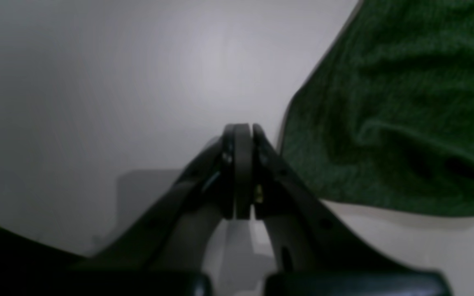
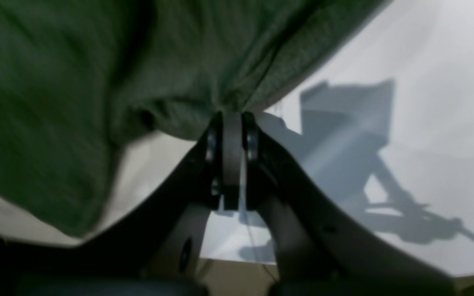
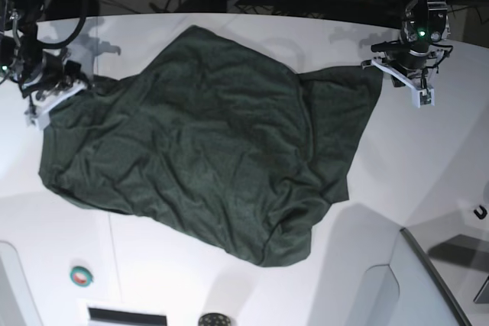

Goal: Layout the t-shirt on the table in an organized manner, then fold the t-shirt properly
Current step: 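Drag the held shirt corner outward with the right gripper, then hold the shirt corner with the right gripper while the left stays raised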

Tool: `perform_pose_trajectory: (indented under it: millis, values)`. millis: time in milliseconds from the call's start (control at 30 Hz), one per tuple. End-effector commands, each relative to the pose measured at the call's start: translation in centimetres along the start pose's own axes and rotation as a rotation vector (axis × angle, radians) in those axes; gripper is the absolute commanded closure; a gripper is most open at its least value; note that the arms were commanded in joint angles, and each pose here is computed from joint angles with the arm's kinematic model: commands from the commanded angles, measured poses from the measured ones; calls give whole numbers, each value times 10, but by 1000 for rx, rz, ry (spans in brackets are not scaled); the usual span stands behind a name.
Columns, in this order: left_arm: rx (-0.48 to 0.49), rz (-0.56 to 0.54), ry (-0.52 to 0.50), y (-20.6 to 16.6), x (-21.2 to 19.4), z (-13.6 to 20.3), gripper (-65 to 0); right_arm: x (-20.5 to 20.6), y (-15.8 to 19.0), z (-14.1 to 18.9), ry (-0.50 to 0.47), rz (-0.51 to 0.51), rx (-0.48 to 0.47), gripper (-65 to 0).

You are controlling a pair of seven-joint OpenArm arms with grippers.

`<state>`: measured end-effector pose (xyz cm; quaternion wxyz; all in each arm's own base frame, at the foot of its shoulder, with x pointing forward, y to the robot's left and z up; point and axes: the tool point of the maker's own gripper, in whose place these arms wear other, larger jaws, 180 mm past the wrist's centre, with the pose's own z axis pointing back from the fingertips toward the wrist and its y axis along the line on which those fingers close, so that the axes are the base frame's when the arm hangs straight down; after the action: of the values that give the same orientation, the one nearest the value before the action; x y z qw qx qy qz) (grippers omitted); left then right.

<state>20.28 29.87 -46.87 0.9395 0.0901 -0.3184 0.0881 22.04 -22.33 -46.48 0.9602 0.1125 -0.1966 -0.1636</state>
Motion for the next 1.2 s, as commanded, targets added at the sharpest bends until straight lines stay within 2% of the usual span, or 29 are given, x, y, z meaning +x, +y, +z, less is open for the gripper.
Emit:
perform_pose_trajectory:
  millis: [0,67,233,400,500,633,800,867,933,967,1033,1067,1167]
  values:
    - [14,-9,-33,6,10,1,0,11,-3,11,-36,-11,-13,-2]
    - [15,-9,-30,7,8,1,0,15,-11,25,-58,-45,-44,-2]
    - [15,-9,-28,7,8,1,0,34,0,53,-104,-12,-34,-2]
    - [11,-6,-34,6,10,1,0,62,30,68,-138,26,20,-2]
    - [11,-6,-32,6,9,2,0,82,58,70,-158,24,83,-2]
    - [11,-5,-31,6,9,2,0,98,108,43,-99,74,180,-2]
    - [14,-5,-23,8,5,3,0,106,170,-16,-5,115,259,-5]
    - [17,-5,-19,9,3,4,0,95,195,-36,70,211,255,-69]
    - [19,-4,-16,10,1,4,0,84,212,-39,101,326,247,-150]
    - [22,-6,-17,11,1,4,0,84,212,-34,80,365,242,-170]
    - [28,-12,-9,14,-2,5,0,84,195,-20,29,353,239,-159]
    - [28,-14,-5,15,-6,6,0,83,184,-13,5,320,232,-159]
    - [31,-17,0,17,-9,7,0,76,128,5,-47,133,141,-161]
